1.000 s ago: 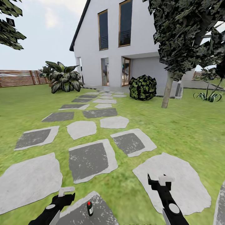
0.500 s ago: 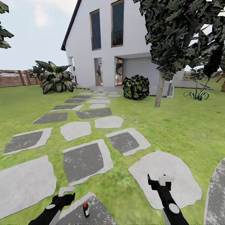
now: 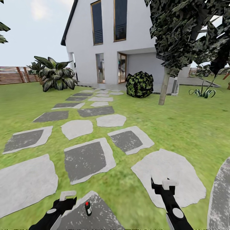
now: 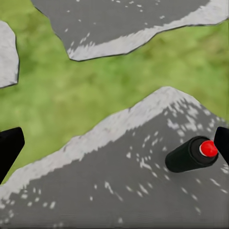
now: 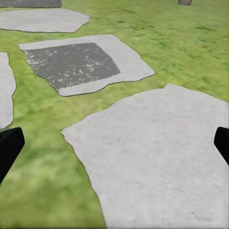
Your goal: In the garden, pick up the pesticide atomizer on the floor and spray pesticide onto both trees until each tree trunk is fully covered.
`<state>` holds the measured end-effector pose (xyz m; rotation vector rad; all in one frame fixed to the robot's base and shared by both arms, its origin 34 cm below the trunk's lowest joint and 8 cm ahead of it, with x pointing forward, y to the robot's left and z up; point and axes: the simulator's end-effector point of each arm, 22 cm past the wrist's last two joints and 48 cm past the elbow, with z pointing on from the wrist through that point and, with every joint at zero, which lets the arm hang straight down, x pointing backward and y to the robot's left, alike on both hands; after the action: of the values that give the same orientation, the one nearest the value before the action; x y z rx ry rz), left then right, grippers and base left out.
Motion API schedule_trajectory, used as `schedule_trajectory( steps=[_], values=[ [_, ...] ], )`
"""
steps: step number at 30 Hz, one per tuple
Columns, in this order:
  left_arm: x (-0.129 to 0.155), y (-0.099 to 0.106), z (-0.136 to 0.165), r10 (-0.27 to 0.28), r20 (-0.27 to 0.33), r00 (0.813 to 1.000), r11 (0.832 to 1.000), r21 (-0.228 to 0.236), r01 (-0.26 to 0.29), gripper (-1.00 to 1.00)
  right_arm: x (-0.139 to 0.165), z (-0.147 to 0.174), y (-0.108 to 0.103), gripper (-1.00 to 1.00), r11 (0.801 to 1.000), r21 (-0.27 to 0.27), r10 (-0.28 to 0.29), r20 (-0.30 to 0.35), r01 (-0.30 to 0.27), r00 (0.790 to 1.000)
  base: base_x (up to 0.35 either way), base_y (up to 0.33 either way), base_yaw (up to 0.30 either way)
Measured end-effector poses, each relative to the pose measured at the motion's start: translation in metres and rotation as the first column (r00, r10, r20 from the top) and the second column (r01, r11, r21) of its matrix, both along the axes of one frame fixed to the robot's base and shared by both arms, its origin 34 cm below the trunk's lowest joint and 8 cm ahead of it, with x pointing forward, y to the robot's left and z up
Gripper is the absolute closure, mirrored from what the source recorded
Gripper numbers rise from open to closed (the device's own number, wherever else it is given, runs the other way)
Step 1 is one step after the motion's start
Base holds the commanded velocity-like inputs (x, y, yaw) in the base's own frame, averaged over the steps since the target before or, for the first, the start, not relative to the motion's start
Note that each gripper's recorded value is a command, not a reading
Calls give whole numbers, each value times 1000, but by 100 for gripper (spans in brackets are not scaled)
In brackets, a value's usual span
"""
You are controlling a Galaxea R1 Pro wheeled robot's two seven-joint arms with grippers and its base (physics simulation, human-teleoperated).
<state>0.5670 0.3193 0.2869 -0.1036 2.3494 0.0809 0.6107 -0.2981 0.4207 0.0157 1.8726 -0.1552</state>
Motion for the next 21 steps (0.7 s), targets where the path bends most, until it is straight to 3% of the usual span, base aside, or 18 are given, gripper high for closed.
schedule_trajectory(
  steps=[21],
  values=[
    [-29,-5,-58,-1,-116,993,1000,-7,0,-100,-14,-63,-3,-100,1000,-3,-3,-118,2,993,0,0,-21]
  ],
)
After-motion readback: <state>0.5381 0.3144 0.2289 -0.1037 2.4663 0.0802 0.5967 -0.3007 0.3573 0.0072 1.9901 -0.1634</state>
